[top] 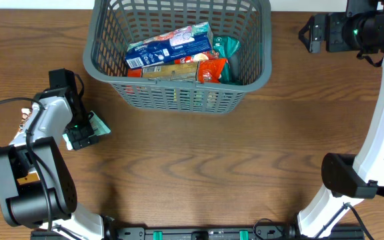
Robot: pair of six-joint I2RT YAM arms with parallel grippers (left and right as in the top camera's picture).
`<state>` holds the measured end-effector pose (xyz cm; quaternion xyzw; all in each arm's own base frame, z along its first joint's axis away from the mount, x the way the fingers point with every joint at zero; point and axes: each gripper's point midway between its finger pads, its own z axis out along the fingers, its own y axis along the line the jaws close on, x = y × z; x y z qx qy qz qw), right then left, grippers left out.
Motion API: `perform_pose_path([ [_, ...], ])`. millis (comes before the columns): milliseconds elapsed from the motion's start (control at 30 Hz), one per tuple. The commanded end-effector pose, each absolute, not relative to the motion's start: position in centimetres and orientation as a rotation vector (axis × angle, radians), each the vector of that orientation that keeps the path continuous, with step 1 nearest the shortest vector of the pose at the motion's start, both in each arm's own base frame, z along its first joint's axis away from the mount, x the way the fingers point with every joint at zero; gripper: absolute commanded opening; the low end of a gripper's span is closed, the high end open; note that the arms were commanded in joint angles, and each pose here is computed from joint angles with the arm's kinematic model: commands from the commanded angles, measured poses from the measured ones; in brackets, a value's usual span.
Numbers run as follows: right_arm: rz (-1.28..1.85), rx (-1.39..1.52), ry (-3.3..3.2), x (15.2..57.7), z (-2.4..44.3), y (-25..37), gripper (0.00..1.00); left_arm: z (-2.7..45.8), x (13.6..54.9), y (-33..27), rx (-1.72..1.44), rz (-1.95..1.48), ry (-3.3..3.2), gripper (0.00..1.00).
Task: Pack container
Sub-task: 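Move the left gripper to the mint-green wipes pouch and grasp it, then lift the wipes pouch into the basket and release it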
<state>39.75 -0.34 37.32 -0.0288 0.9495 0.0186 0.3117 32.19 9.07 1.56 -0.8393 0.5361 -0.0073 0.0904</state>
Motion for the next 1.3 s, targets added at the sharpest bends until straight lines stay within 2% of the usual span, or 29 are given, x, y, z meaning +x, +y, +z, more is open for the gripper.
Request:
perform_pose_path([
  [0,0.050,-0.077,2.485,39.4,38.0,-0.5,0.99,1.0,31.6,9.1,-2.495,0.012,1.628,1.00],
  [233,0.051,-0.077,2.485,39.4,38.0,-0.5,0.99,0.9,31.9,8.1,-2.525,-0.051,1.654,1.00],
  [333,0.051,-0.077,2.485,39.4,38.0,-0.5,0.99,0.9,32.0,7.7,-2.537,-0.076,1.664,0.94],
  [533,0.051,-0.077,2.485,39.4,38.0,-0.5,0.99,0.9,32.0,7.3,-2.550,-0.103,1.676,0.74],
  [733,0.051,-0.077,2.485,39.4,38.0,-0.5,0.99,0.9,31.7,7.2,-2.560,-0.094,1.683,0.64],
  [800,0.051,-0.077,2.485,39.4,38.0,-0.5,0.99,0.8,31.5,7.1,-2.566,-0.084,1.687,0.57],
  [900,0.051,-0.077,2.485,39.4,38.0,-0.5,0.99,0.8,31.3,7.1,-2.548,-0.075,1.722,0.38],
  [1000,0.051,-0.077,2.485,39.4,38.0,-0.5,0.99,0.8,31.3,7.1,-2.509,-0.073,1.777,0.25],
  [1067,0.051,-0.077,2.485,39.4,38.0,-0.5,0.99,0.8,31.3,7.1,-2.480,-0.072,1.816,0.10],
  [1100,0.051,-0.077,2.485,39.4,38.0,-0.5,0.99,0.8,31.3,7.1,-2.466,-0.071,1.835,0.06],
  [1267,0.051,-0.077,2.485,39.4,38.0,-0.5,0.99,1.1,31.7,7.2,-2.289,-0.077,2.021,0.06],
])
